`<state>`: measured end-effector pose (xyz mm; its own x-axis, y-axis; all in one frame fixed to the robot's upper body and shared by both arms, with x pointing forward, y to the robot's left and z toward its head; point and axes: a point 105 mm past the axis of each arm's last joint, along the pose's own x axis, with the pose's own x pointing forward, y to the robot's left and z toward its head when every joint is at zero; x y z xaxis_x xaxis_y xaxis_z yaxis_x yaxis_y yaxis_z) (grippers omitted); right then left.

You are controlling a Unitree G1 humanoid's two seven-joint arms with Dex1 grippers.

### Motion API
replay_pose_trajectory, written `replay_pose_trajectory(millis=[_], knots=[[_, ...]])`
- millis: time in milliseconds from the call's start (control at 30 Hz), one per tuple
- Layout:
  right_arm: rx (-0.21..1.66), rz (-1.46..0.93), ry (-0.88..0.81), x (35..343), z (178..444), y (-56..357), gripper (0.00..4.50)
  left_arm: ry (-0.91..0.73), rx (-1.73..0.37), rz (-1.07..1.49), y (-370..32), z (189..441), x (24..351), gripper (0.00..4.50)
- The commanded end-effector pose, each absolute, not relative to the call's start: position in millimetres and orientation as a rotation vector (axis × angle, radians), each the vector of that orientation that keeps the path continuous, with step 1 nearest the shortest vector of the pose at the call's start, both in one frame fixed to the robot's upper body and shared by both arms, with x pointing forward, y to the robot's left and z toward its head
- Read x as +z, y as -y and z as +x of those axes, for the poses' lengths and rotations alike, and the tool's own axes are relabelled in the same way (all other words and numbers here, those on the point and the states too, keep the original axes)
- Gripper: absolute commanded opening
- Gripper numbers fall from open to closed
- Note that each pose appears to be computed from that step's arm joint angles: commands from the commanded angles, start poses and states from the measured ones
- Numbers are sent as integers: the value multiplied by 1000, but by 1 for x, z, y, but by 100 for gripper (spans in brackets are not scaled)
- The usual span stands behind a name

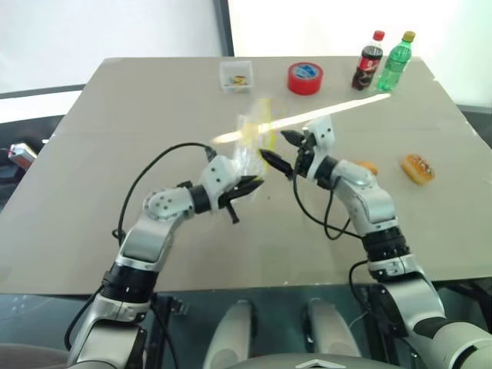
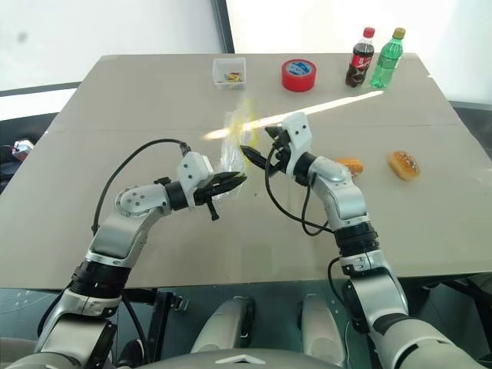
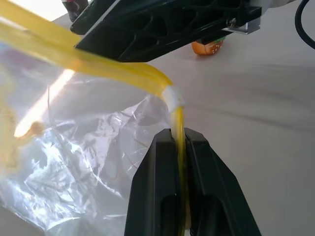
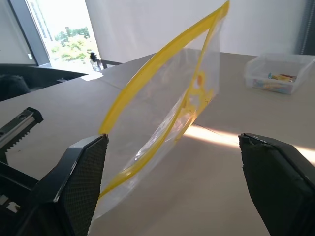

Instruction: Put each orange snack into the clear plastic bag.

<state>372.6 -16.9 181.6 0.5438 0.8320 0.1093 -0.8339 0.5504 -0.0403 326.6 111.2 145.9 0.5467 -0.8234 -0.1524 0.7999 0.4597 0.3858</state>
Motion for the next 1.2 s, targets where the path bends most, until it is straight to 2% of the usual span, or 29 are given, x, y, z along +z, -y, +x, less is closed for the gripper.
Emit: replay_pose_trajectory(millis=[33, 333, 600, 733, 867, 1000, 1100, 1133, 1200], knots=[[1033, -18, 156, 191, 365, 13, 437, 120, -1000, 459, -110, 327, 160, 0], [940, -190, 137, 178, 379, 27, 437, 127, -1005, 472, -110, 326, 160, 0], [904, -227, 135, 188, 378, 67, 437, 144, -953, 459, -121, 334, 162, 0], [897, -260, 129, 192, 374, 82, 437, 162, -951, 439, -126, 339, 164, 0], [959, -299, 57, 188, 359, 89, 437, 188, -972, 421, -131, 348, 166, 0], [963, -324, 109, 201, 353, 82, 437, 197, -1003, 408, -133, 352, 165, 0], [958, -336, 133, 207, 352, 77, 362, 207, -1030, 414, -133, 353, 164, 0], [955, -328, 131, 208, 353, 76, 324, 212, -1035, 413, -132, 353, 164, 0], [953, -294, 119, 207, 353, 74, 217, 218, -1045, 412, -132, 355, 165, 0]])
